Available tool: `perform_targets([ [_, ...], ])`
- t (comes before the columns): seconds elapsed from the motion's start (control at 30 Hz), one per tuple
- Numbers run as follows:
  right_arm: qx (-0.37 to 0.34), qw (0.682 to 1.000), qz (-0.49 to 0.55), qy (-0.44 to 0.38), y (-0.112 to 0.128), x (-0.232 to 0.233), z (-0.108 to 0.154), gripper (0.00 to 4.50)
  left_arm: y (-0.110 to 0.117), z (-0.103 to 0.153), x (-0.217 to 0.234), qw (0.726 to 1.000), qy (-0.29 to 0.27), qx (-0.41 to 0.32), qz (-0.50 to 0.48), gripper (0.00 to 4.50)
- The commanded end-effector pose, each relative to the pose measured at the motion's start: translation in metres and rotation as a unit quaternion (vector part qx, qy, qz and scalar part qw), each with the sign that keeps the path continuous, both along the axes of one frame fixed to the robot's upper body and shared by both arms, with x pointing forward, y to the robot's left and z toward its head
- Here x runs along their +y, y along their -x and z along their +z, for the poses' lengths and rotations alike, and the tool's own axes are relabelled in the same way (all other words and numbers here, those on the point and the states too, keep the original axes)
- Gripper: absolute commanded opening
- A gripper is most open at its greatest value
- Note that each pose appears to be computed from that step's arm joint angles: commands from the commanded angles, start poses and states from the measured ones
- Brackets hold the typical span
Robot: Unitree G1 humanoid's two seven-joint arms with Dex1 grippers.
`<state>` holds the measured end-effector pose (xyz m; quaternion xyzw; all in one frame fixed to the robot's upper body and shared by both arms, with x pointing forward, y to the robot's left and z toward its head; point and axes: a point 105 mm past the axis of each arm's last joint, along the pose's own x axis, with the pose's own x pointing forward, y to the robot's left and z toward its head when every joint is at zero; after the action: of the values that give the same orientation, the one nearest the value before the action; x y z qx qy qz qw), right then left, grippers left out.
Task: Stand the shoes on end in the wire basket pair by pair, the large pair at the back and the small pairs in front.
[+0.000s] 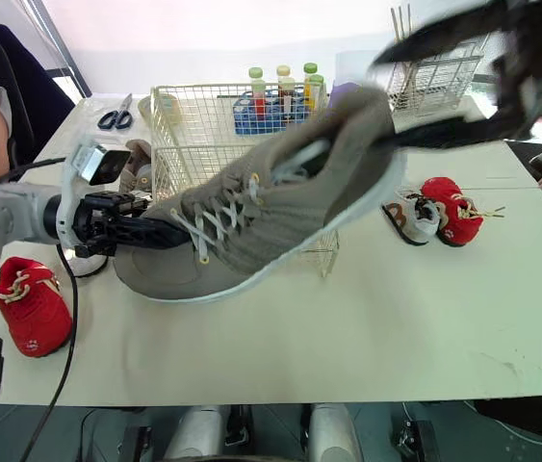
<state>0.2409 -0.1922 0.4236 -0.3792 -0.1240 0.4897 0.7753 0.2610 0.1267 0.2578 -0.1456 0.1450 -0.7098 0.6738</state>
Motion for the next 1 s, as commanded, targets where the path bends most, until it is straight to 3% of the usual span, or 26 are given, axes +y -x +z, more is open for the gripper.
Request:
perform_targets([
  [0.03,-0.001,0.991,-0.071,-0.109,-0.002,-0.035,0.018,4.15,0.006,0.033,-0.002,0.995,0.067,-0.072,0.017,0.91],
  [0.13,0.089,0.947,-0.053,-0.303,-0.014,-0.056,0.004,4.15,-0.009,0.053,-0.005,0.98,0.148,-0.107,0.08,0.91],
  [0.23,0.14,0.893,-0.023,-0.427,-0.023,-0.057,-0.015,4.15,-0.014,0.063,-0.013,0.967,0.198,-0.122,0.108,0.91],
  [0.37,0.188,0.865,-0.008,-0.465,-0.034,-0.035,-0.052,4.15,-0.019,0.079,-0.027,0.948,0.261,-0.138,0.115,0.91],
  [0.57,0.225,0.82,0.093,-0.518,-0.037,0.007,-0.055,4.15,-0.024,0.091,-0.041,0.938,0.298,-0.14,0.108,0.91],
  [0.77,0.23,0.794,0.179,-0.533,-0.026,0.03,-0.044,4.15,-0.026,0.087,-0.044,0.943,0.287,-0.131,0.103,0.91],
  [0.8,0.234,0.793,0.192,-0.529,-0.023,0.034,-0.044,4.34,-0.028,0.087,-0.044,0.944,0.285,-0.13,0.105,0.91],
  [1.0,0.232,0.794,0.207,-0.523,-0.02,0.045,-0.046,4.34,-0.03,0.085,-0.043,0.947,0.275,-0.128,0.107,0.91],
])
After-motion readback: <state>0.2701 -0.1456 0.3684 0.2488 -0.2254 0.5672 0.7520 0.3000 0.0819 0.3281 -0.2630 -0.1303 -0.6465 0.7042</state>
